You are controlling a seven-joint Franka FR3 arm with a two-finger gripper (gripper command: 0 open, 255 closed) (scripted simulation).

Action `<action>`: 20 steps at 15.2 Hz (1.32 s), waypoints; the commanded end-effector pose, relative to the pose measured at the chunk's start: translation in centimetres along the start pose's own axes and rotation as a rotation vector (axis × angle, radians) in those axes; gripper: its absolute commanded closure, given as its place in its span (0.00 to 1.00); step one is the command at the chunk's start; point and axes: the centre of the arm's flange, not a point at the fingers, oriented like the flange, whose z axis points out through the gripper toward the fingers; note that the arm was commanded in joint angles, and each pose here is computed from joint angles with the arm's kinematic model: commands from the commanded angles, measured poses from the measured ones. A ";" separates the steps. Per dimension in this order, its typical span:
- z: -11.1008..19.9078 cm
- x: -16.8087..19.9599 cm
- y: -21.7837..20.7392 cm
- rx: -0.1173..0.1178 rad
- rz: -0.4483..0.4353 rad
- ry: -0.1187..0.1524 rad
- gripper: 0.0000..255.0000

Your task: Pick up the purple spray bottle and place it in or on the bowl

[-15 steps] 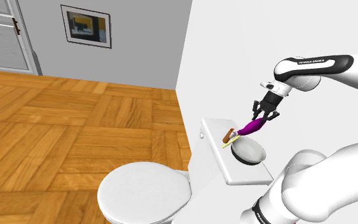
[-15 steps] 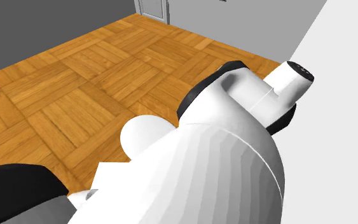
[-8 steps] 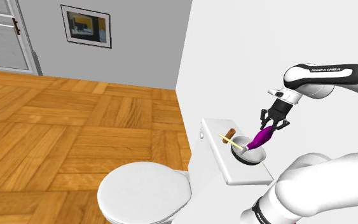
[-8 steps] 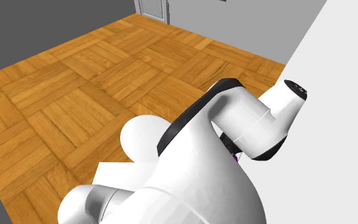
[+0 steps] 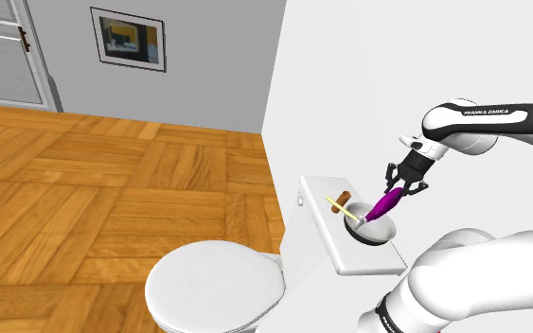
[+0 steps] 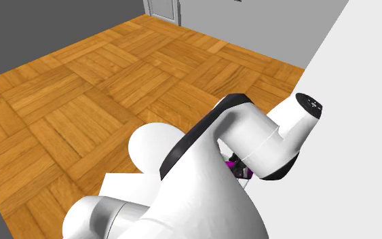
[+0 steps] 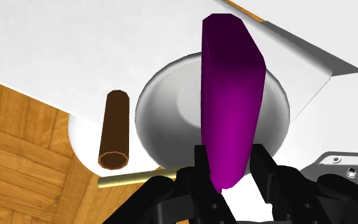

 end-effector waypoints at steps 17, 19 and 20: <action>-3.8 -2.3 -3.2 -0.066 0.104 0.071 0.00; -3.8 -2.3 -3.2 -0.066 0.104 0.071 0.00; -3.8 -2.3 -3.2 -0.066 0.104 0.071 0.00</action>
